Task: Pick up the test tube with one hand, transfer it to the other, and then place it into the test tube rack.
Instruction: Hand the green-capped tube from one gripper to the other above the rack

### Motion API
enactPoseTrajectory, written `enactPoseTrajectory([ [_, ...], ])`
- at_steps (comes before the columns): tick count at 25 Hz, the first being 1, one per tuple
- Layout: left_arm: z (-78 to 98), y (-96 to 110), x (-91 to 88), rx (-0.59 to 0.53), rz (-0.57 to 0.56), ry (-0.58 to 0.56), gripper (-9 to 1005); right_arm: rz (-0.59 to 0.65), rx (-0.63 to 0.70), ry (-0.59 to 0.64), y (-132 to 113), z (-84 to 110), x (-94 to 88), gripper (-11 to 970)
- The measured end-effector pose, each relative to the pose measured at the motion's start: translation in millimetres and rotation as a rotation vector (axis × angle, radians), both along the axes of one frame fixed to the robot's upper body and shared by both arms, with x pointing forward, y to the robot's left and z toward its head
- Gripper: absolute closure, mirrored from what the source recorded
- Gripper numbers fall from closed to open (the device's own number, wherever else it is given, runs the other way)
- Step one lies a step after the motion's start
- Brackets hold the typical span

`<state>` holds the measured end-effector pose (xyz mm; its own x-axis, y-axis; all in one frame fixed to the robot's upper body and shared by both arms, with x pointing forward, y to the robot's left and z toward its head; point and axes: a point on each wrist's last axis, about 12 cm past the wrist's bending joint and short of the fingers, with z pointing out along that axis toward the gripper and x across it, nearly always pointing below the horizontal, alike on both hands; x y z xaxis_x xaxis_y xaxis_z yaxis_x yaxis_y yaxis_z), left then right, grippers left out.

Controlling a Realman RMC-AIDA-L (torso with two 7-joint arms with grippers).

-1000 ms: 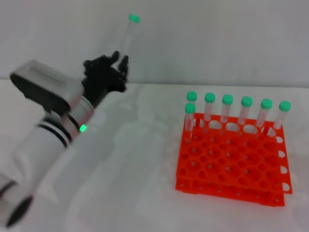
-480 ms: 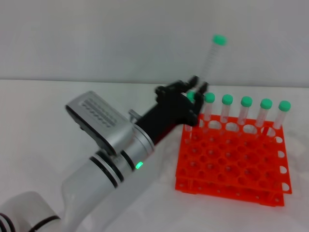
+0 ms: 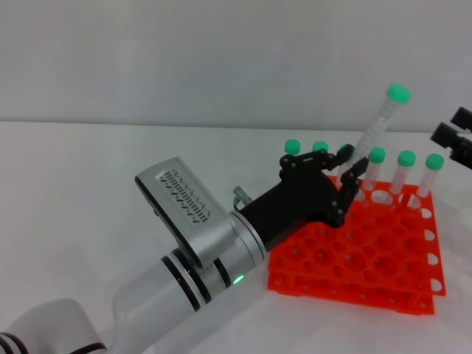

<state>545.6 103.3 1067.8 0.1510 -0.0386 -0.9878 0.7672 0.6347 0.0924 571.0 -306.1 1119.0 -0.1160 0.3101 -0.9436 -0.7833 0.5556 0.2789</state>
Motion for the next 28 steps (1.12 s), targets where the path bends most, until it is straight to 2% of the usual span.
enactPoseTrajectory([
  [15, -6.9, 3.0, -8.0, 0.003, -0.004, 0.025, 734, 0.130, -0.049, -0.022, 36.3, 5.2, 9.8, 208],
  [28, -11.6, 5.5, -13.7, 0.008, -0.014, 0.039, 721, 0.152, -0.044, -0.022, 53.6, 3.8, 11.5, 307],
])
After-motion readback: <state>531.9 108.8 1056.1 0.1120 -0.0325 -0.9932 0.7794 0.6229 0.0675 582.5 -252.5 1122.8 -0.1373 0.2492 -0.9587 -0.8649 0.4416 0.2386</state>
